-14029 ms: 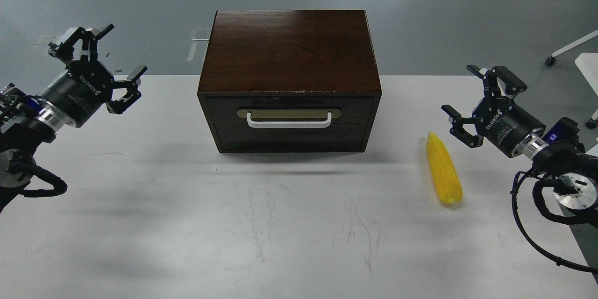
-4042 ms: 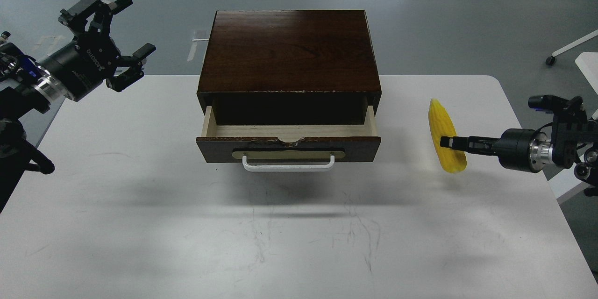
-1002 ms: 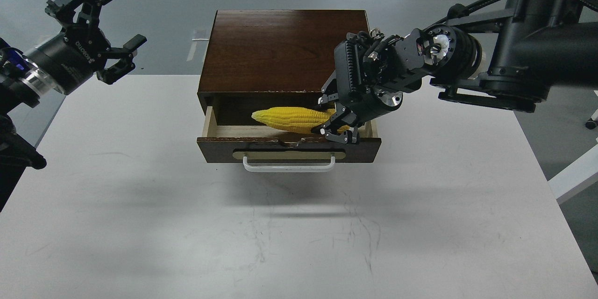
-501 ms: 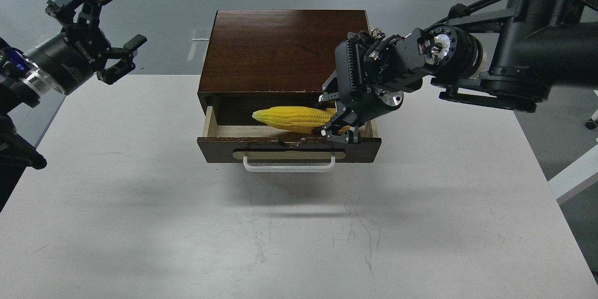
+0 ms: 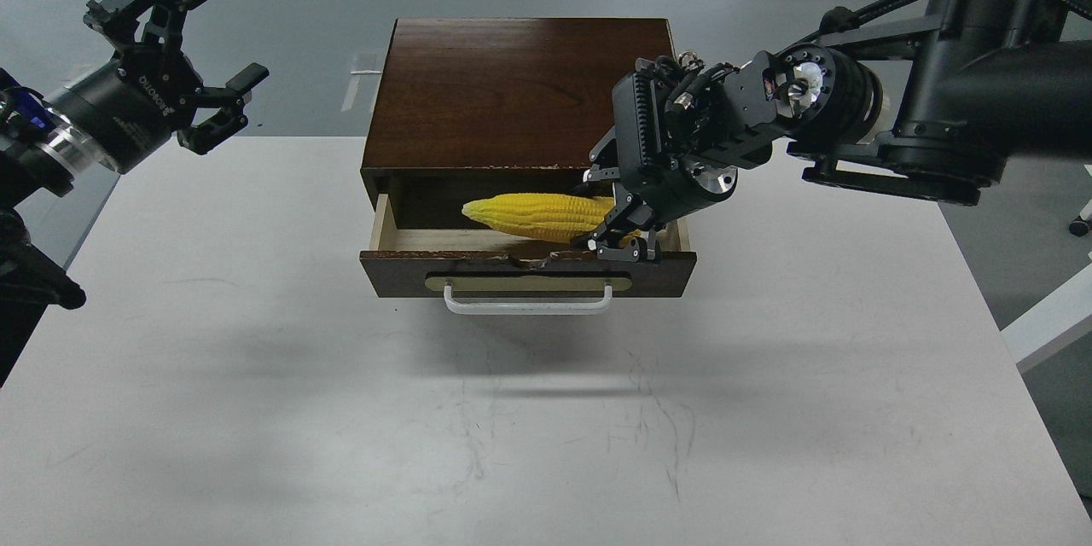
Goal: Put corn in drawer with both arms
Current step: 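Lower the corn into the open drawer with the right gripper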
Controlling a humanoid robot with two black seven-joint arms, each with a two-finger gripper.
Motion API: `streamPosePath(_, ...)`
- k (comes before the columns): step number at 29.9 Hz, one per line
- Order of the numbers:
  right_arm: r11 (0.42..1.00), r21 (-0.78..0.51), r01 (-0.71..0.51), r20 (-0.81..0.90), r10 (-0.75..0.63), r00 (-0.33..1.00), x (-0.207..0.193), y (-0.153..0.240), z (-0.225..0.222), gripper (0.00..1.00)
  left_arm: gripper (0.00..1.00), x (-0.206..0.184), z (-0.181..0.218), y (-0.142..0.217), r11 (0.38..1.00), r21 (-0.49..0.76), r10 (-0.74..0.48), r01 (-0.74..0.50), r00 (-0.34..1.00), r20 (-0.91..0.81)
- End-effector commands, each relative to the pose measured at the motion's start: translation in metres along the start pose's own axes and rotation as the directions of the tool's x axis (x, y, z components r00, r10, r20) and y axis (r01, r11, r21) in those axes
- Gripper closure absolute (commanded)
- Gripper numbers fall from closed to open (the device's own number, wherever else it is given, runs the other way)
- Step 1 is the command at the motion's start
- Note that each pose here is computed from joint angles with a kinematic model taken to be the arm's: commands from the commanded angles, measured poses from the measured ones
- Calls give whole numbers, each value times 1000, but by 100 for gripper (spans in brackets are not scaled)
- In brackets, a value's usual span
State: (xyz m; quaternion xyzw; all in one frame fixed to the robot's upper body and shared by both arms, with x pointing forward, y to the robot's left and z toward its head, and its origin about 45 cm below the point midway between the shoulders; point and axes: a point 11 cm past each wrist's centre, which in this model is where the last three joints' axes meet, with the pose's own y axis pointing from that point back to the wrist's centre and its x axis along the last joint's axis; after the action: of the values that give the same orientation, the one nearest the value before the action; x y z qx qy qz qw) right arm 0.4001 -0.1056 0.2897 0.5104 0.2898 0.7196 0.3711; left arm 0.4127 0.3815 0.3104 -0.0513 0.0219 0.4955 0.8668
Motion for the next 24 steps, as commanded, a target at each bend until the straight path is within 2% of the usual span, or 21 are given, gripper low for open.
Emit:
streamPosePath(1,1000,0,-1,1,1,1000,0,0,0,46,2,0,0,0,1000,0,0,0,1000,0)
streamPosePath(10,1000,3,-2,5,2,1000,0,-1,-1,45,2,0,0,0,1000,0,0,0,1000,0)
streamPosePath(13,1000,4,-2,6,2,1000,-1,-1,-1,38,2,0,0,0,1000,0,1,-1,1000,1)
streamPosePath(24,1000,5,-3,9,3,1000,-1,-1,-2,37,2,0,0,0,1000,0,1,-1,1000,1)
